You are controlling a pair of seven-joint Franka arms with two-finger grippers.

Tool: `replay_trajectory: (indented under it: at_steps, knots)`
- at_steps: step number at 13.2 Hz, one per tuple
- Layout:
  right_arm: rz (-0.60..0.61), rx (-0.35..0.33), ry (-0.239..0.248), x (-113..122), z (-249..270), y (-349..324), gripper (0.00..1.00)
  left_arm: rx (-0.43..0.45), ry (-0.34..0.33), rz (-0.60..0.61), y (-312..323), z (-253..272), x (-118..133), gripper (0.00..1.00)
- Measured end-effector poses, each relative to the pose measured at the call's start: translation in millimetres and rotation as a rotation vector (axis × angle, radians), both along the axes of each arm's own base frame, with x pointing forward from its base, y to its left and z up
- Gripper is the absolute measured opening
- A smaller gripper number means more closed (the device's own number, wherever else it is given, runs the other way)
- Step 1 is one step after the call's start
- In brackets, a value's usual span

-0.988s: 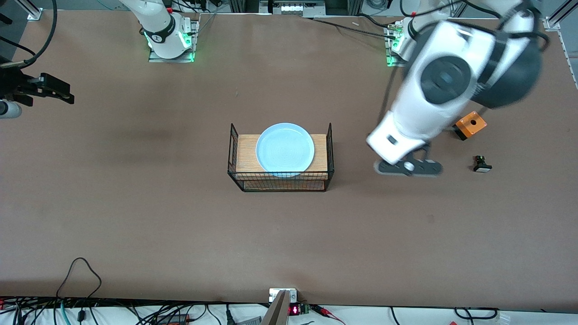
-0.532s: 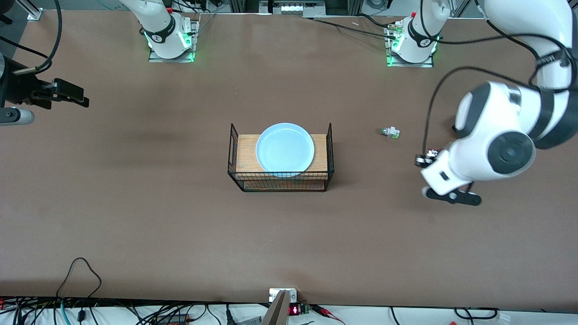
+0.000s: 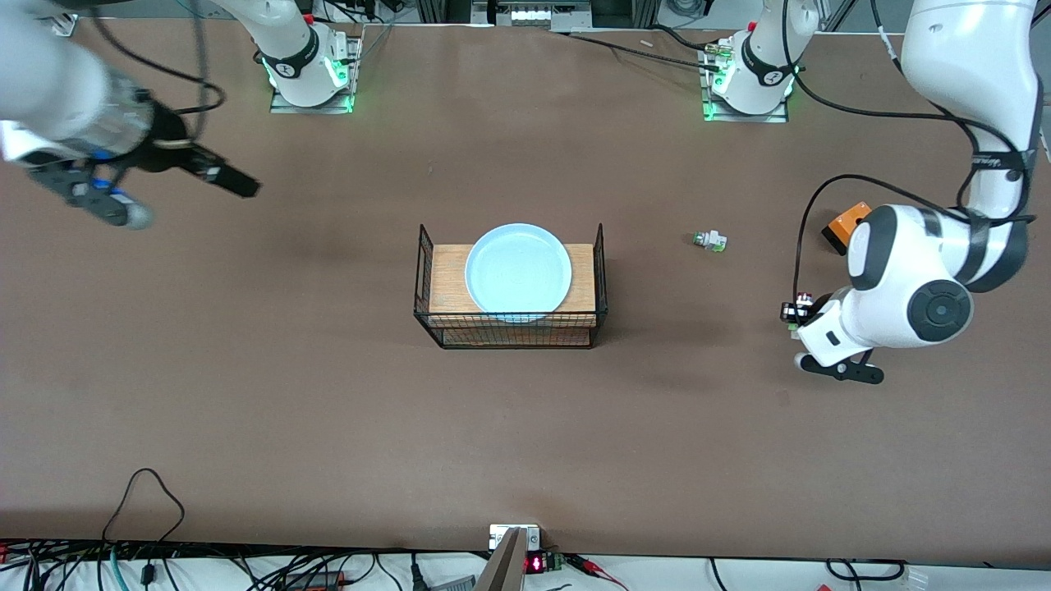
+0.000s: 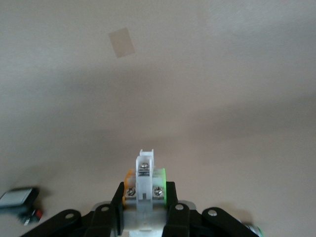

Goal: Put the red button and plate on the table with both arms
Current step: 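Lower the button onto the table while the right gripper approaches the plate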

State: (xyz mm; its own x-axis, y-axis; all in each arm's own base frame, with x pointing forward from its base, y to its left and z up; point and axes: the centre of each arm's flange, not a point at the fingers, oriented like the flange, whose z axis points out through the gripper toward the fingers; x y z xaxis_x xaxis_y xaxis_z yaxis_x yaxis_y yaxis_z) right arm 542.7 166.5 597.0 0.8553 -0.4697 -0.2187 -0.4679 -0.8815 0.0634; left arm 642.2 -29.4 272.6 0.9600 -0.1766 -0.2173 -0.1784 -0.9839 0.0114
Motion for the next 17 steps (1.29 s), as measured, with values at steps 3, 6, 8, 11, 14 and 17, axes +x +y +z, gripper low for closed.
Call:
replay_trajectory:
  at_steps: [3,6,8,11,14,17]
  knots:
    - [0.007,0.003,-0.047,0.6,-10.1,48.2,1.0,-0.021,-0.087,-0.017,11.7,-48.4,-17.0,0.34]
    - [-0.184,0.05,-0.081,7.3,-12.4,73.5,1.0,-0.029,-0.111,-0.016,14.9,-80.5,-32.2,0.34]
    - [-0.337,0.094,-0.056,10.7,-14.4,83.8,1.0,-0.032,-0.105,-0.02,12.6,-86.5,-35.0,0.34]
    - [-0.471,0.103,-0.019,12.1,-22.8,98.4,1.0,-0.033,-0.108,-0.02,12.3,-89.7,-35.2,0.38]
    - [-0.448,0.077,0.005,6.8,-50.6,137.3,1.0,-0.033,-0.122,-0.021,11.7,-78.9,-29.5,0.63]
    - [-0.429,0.046,0.04,8.6,-85.1,158.8,1.0,-0.024,-0.071,-0.03,6.4,-26.3,-19.8,0.93]
